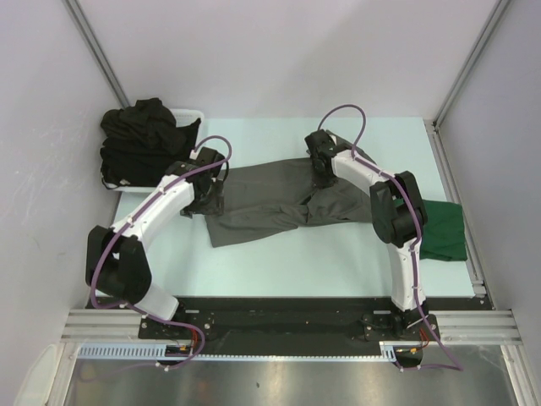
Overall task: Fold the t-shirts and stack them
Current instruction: Fold the flattened tshirt in 1/3 of the way
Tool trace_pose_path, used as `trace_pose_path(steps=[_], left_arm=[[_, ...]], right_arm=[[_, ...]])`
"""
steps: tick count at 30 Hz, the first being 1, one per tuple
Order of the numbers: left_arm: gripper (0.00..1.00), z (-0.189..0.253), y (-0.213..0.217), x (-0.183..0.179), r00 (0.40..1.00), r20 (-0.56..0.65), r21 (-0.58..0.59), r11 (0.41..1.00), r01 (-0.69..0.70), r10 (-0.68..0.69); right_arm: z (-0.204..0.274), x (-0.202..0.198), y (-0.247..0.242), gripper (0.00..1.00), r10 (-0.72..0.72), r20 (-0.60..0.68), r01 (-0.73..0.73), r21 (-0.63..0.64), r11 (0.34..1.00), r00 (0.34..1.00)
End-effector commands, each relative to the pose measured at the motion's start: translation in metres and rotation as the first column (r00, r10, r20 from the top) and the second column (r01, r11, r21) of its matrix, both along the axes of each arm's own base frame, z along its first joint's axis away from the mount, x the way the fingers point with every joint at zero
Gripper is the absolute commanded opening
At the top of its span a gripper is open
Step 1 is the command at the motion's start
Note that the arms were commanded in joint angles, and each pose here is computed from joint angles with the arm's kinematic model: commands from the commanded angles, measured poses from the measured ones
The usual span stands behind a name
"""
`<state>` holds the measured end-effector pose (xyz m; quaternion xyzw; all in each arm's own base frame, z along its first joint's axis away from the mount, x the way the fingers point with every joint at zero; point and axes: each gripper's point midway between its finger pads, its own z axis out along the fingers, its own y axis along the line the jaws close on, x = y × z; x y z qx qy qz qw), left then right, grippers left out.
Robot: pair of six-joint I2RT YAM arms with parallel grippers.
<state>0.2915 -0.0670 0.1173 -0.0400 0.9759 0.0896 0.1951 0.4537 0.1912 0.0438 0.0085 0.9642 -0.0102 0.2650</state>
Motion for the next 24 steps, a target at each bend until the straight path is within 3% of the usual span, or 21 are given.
trace_pose_path(steps=[1,6,24], left_arm=[[0.72,0.010,-0.001,0.001,0.999,0.039,-0.028,1.000,0.008,-0.007],[0.72,0.010,-0.002,0.001,0.999,0.040,-0.036,0.999,0.007,-0.006],[0.71,0.008,-0.008,0.005,0.999,0.032,-0.049,0.998,0.025,-0.023]], right_arm=[[0.021,0.003,-0.005,0.14,-0.008,0.040,0.007,0.011,1.000,0.999],[0.027,0.006,-0.011,0.00,-0.012,0.052,0.012,0.009,1.000,0.999],[0.067,0.018,-0.070,0.00,-0.100,0.133,0.107,-0.047,0.993,0.986]])
